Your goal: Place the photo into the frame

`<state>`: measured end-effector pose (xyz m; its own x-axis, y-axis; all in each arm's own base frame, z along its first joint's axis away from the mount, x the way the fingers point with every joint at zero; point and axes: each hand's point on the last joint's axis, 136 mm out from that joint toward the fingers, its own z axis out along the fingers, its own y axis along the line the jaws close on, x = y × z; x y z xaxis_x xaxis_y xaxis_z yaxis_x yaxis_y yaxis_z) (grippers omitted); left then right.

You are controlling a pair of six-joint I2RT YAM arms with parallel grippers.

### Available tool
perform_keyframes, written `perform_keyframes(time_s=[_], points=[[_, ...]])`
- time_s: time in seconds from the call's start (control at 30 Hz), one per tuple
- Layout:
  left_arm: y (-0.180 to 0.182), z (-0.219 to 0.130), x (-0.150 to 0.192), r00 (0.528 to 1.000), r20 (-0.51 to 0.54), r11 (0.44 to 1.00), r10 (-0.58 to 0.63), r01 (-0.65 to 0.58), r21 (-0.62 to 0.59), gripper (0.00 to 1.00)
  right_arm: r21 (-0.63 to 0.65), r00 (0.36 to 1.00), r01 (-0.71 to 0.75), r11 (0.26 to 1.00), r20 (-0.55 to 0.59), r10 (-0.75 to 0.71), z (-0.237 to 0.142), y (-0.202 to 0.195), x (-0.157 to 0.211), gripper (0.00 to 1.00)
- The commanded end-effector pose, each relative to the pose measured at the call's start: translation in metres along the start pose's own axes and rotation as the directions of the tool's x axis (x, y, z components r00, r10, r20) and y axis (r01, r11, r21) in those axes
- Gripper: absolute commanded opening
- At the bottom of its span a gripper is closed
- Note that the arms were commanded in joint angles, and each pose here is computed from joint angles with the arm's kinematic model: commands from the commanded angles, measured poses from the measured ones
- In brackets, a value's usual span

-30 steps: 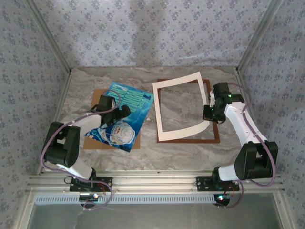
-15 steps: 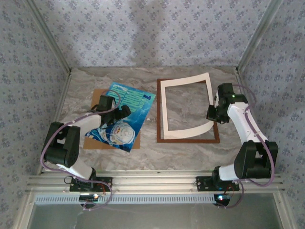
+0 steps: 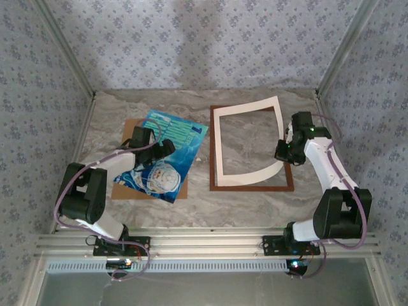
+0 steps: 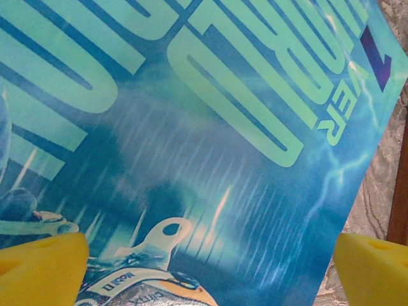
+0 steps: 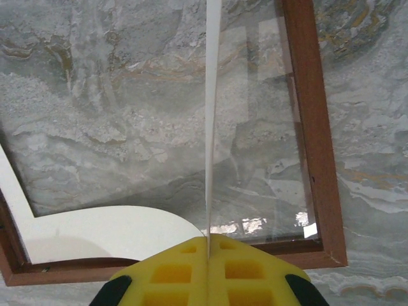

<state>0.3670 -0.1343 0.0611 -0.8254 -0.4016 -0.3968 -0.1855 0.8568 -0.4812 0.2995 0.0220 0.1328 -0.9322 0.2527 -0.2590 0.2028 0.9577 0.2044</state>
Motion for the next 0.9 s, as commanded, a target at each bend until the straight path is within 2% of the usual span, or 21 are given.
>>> perform_keyframes(time_s=[0.0,0.37,0.73,0.87], points=[[-0.011,-0.004,-0.005,1.000,0.005,1.000,0.022,-0.022,0.022,0.99,-0.041,0.999,-0.041,0.998,-0.007,0.040,-0.001,0.005,0.004,0.00],[-0.011,-0.004,-0.005,1.000,0.006,0.999,0.028,-0.028,0.022,0.99,-0.124,0.994,-0.099,0.987,-0.060,0.092,-0.004,0.015,0.007,0.00],[-0.009,-0.004,-0.003,1.000,0.007,0.999,0.027,-0.027,0.018,0.99,-0.029,0.994,-0.062,0.998,-0.091,0.059,-0.002,-0.001,0.016,0.02],[-0.008,-0.004,-0.003,1.000,0.009,0.999,0.028,-0.029,0.015,0.98,-0.045,0.996,-0.022,0.999,-0.084,0.018,-0.004,0.001,0.014,0.03]])
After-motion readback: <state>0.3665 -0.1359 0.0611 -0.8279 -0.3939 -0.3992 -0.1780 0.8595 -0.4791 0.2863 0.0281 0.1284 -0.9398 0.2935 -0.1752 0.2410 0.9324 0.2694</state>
